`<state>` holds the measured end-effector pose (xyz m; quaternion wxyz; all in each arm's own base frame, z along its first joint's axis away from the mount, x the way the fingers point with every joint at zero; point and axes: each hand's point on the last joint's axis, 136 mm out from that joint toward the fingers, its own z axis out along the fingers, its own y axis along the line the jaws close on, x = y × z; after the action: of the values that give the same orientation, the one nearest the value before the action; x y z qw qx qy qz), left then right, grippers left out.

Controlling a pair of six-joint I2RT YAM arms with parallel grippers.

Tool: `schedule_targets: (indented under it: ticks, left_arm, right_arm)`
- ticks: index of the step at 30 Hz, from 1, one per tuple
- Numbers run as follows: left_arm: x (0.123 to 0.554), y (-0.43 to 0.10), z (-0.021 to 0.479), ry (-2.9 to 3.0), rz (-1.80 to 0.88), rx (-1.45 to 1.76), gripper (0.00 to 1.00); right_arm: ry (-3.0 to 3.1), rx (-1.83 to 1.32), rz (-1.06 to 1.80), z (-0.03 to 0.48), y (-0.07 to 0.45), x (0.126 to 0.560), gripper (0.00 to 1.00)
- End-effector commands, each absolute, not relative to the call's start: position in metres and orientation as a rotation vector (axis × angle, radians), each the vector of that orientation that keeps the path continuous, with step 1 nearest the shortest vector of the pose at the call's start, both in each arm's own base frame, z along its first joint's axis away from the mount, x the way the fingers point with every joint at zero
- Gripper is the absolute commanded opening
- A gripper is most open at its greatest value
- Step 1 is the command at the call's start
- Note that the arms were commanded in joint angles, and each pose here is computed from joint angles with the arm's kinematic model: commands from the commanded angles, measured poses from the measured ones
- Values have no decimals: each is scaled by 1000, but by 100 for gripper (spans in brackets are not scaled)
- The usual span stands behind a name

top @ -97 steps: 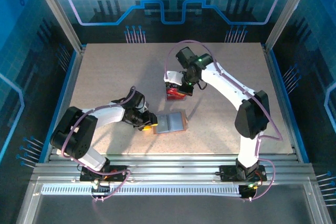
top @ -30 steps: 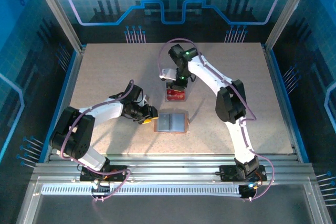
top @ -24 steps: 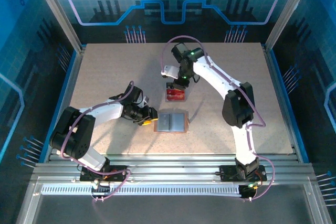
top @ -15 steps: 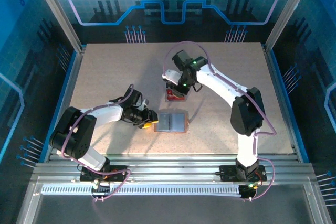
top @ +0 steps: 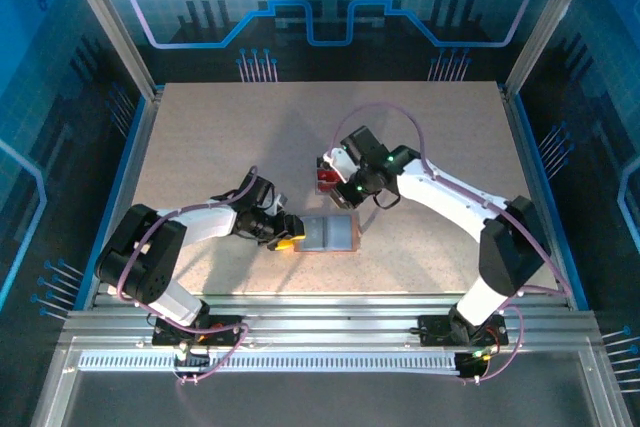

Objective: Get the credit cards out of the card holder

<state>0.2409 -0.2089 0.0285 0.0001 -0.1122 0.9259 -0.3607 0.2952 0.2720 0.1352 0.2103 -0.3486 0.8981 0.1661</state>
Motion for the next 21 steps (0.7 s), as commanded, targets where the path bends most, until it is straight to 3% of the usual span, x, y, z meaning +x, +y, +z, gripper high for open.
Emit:
schedule_targets:
  ticks: [1, 8, 15, 21]
  left_arm:
    - [245, -207, 39, 2878, -1103, -357, 46]
    - [255, -208, 53, 2839, -1095, -338, 42]
    - [258, -213, 45, 2857, -1121, -333, 20]
    - [253, -211, 32, 2890, -1103, -343, 8]
  right_arm:
    - [2471, -733, 724, 145, 298, 287, 21]
    - [2557, -349, 1056, 127, 319, 274, 14]
    - [2692, -239, 1178, 101, 337, 263, 14]
    - [2784, -217, 1131, 80, 346, 262, 21]
